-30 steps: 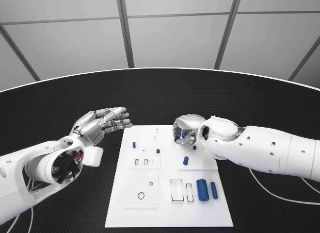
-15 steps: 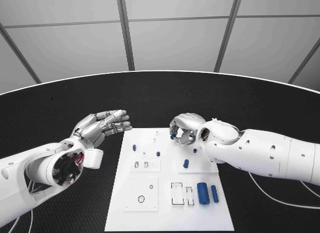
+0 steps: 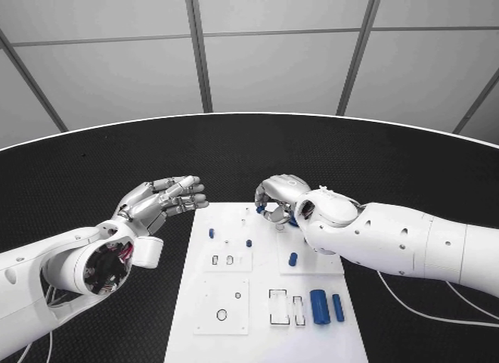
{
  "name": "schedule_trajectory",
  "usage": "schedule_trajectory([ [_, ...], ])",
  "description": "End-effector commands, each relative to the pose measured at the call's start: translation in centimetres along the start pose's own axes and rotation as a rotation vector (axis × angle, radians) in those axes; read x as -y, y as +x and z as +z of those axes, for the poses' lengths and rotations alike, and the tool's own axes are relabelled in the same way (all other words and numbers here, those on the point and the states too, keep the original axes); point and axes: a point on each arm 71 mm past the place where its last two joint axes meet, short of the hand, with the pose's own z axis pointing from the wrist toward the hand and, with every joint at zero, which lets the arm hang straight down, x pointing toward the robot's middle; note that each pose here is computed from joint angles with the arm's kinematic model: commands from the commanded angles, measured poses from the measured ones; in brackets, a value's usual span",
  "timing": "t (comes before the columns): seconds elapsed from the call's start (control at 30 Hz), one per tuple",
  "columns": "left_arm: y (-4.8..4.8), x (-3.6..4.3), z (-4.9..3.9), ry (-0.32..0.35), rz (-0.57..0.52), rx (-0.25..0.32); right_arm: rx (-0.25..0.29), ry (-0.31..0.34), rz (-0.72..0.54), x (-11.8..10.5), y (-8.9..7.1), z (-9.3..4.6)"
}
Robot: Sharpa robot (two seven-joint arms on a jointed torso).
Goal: Assemble the parts on the task board
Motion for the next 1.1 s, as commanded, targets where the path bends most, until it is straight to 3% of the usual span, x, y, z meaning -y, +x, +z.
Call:
schedule_trajectory([
  [0.03,0.08,0.04,0.0,0.0,0.0,-0.002,0.009,-0.002,-0.005,-0.4,0.0,0.4],
  [0.53,0.4,0.43,0.08,0.006,0.001,-0.01,0.041,0.002,-0.016,-0.9,-0.3,1.8],
  [1.1,0.4,0.69,0.07,0.007,0.003,-0.011,-0.003,-0.006,-0.03,-1.0,0.1,2.1],
])
